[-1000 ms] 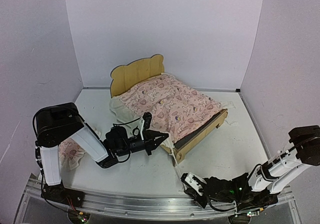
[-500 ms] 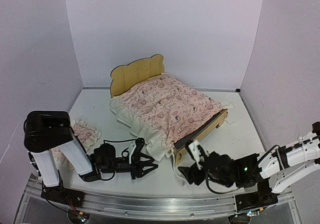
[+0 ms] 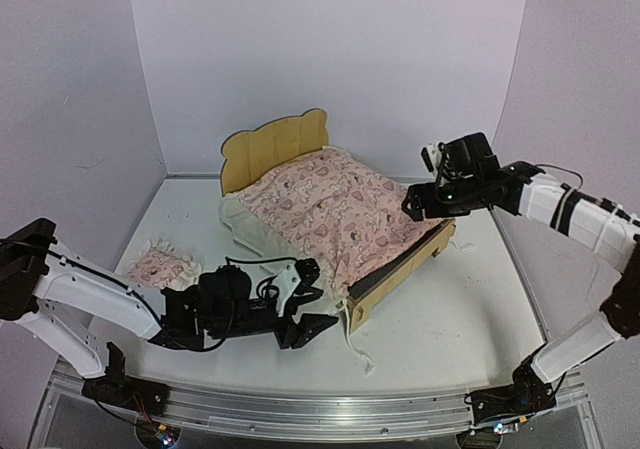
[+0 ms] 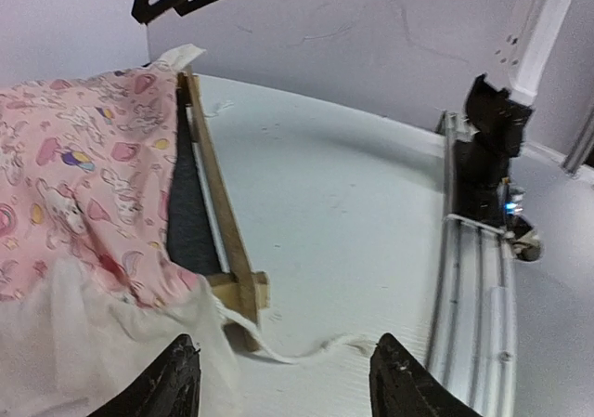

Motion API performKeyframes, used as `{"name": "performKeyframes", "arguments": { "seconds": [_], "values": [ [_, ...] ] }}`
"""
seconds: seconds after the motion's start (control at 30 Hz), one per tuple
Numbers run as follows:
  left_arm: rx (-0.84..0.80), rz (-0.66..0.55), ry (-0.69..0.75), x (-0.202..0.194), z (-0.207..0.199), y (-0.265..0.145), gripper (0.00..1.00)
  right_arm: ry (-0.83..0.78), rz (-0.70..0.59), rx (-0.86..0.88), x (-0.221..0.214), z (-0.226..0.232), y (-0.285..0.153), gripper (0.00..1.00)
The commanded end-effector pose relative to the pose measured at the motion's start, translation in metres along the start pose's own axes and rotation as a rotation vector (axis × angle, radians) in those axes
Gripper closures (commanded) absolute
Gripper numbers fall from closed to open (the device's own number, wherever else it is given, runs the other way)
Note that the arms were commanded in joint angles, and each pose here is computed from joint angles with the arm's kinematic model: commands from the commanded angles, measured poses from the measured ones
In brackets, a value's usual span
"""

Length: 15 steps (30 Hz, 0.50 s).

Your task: Set up the pet bed

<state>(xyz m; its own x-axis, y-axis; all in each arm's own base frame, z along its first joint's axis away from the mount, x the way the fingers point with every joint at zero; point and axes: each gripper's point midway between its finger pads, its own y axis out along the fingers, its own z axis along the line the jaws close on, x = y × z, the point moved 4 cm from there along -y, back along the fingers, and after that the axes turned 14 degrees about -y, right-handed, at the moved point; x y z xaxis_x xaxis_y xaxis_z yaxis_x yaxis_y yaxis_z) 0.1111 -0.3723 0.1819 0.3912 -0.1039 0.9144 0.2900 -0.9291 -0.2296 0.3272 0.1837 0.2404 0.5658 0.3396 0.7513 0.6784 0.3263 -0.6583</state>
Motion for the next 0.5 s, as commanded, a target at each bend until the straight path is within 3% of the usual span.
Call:
{"name": "performKeyframes", "arguments": {
  "seconds": [0.0, 0.13, 0.3, 0.47],
  "values": [
    [0.238, 0.090, 0.189, -0.014, 0.035, 0.032, 0.41, -0.122, 0.263, 0.197, -0.019, 0.025, 0.025, 0.16],
    [0.244, 0.143, 0.281, -0.028, 0.041, 0.053, 0.39, -0.345, 0.297, 0.360, -0.017, 0.045, 0.038, 0.22],
    [0.320, 0.116, 0.316, -0.026, 0.056, 0.054, 0.37, -0.606, 0.194, 0.525, -0.020, 0.066, 0.045, 0.27],
    [0.326, 0.118, 0.333, -0.027, 0.059, 0.063, 0.51, -0.749, 0.117, 0.658, -0.019, 0.081, 0.048, 0.37]
  ]
}}
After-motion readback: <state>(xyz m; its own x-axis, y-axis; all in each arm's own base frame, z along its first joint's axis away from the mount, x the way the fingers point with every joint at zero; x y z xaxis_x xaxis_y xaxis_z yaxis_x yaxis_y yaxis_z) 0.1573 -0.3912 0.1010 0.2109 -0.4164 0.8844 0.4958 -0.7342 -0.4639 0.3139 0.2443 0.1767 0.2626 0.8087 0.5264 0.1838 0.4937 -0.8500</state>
